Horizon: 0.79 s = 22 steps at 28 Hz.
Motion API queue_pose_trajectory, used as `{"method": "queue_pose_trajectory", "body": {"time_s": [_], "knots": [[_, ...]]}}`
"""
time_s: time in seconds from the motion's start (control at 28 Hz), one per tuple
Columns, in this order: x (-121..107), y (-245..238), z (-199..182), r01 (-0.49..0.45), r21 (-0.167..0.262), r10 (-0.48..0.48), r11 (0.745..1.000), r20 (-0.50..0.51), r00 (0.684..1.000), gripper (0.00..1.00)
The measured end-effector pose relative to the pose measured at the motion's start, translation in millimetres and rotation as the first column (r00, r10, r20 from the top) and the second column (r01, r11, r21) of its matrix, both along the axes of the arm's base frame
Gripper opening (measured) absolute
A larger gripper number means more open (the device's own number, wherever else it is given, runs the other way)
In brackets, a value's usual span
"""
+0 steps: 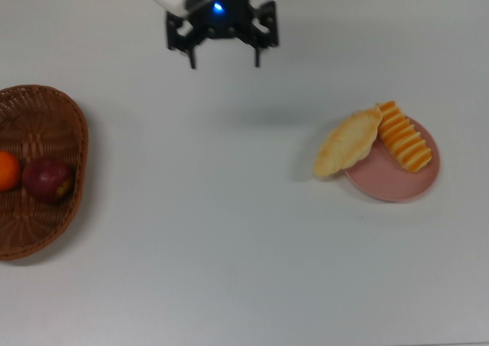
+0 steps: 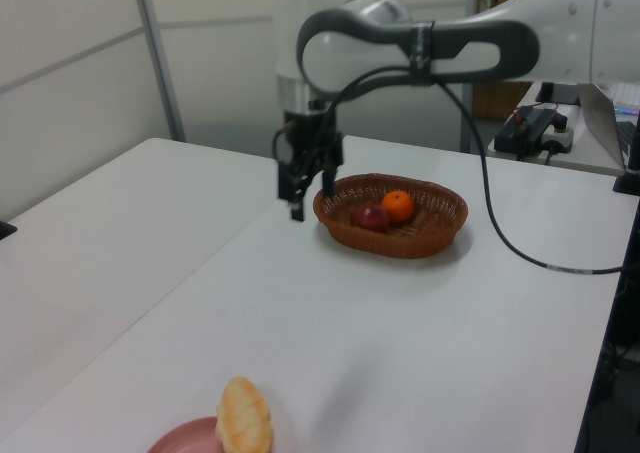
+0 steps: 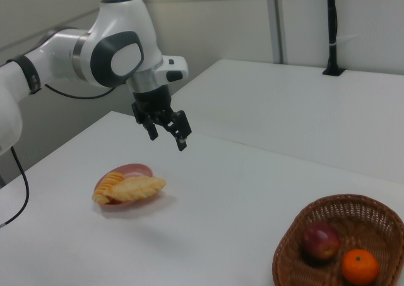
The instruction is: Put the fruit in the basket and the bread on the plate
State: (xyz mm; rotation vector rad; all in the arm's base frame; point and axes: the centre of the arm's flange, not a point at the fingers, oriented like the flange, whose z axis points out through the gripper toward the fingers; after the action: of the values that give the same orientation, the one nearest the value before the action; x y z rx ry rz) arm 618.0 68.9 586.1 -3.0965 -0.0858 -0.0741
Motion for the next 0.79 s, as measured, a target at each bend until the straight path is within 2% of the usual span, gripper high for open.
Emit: {"method": "queue_pose_trajectory", "body": {"time_s": [0.18,0.5,0.61,0.79], "knots": [[-2.3,-46.0,1.7,0.013,-0.009,-0.014,1.0,-0.019,1.0,1.0],[-9.2,-173.5,-5.9,0.167,-0.012,-0.168,0.986,-0.031,0.985,1.0],[-12.0,-189.0,-6.1,0.178,-0.013,-0.179,0.984,-0.031,0.983,1.0],[-11.1,-184.1,-7.3,0.17,-0.012,-0.17,0.985,-0.033,0.985,1.0]]}}
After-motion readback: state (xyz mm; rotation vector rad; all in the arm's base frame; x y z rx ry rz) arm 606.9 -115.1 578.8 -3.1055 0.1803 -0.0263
